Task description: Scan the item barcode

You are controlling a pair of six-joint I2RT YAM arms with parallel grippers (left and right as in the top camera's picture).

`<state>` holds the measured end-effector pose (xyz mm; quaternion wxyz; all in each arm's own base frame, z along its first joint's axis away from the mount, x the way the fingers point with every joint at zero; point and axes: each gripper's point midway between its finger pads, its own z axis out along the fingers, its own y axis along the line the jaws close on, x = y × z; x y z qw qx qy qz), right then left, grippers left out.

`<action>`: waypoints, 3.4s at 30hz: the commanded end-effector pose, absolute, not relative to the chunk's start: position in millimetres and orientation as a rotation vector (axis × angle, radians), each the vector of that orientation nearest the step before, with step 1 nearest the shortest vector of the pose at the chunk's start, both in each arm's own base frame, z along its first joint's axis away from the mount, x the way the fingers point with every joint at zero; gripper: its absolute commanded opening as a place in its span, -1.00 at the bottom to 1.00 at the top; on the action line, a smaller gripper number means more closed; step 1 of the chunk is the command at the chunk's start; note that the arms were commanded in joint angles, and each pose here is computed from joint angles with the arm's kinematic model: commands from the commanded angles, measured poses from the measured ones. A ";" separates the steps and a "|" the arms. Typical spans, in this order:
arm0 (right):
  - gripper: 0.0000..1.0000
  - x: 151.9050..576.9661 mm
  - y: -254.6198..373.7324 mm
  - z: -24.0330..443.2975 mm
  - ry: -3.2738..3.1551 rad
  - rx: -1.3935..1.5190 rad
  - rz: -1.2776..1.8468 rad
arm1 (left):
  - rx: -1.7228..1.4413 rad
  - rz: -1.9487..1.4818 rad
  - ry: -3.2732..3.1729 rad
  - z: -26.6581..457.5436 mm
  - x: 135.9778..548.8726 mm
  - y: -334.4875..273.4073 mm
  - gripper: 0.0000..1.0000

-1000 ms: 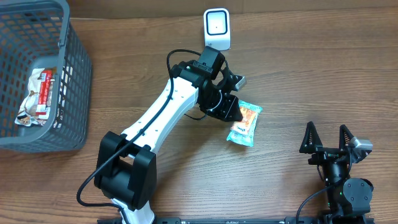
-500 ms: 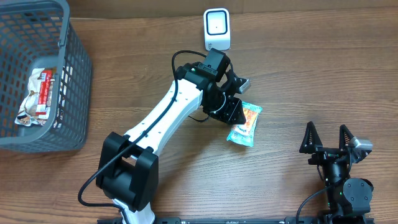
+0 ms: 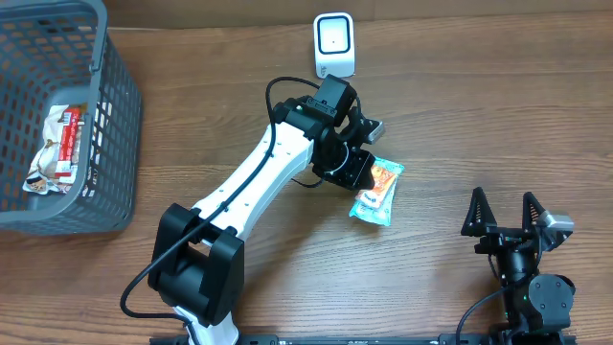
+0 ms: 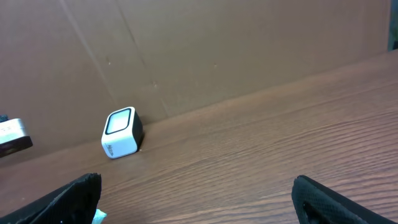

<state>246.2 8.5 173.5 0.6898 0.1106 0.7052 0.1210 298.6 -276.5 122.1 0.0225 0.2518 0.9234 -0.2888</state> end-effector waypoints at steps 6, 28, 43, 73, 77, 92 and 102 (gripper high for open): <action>1.00 246.4 8.6 171.1 1.577 0.244 0.269 | 0.745 -1.082 2.758 154.2 306.4 -283.0 -0.92; 1.00 246.4 8.6 171.1 1.577 0.244 0.269 | 0.381 -0.339 2.865 164.1 338.2 -164.4 -0.92; 1.00 246.4 8.6 171.0 1.577 0.244 0.269 | 0.322 -0.075 2.981 130.3 322.4 -135.9 -0.30; 1.00 246.4 8.6 171.0 1.577 0.244 0.269 | 0.000 -0.105 3.083 49.4 296.4 -133.2 -0.91; 1.00 246.4 8.6 171.0 1.577 0.244 0.269 | -0.031 -0.103 3.081 39.7 293.2 -133.0 -0.92; 1.00 246.4 8.6 171.1 1.577 0.244 0.269 | -0.110 -0.023 3.022 27.2 300.0 -123.2 -0.91; 1.00 246.4 8.6 171.0 1.577 0.244 0.269 | -0.109 -0.019 3.036 19.2 293.5 -121.0 -0.92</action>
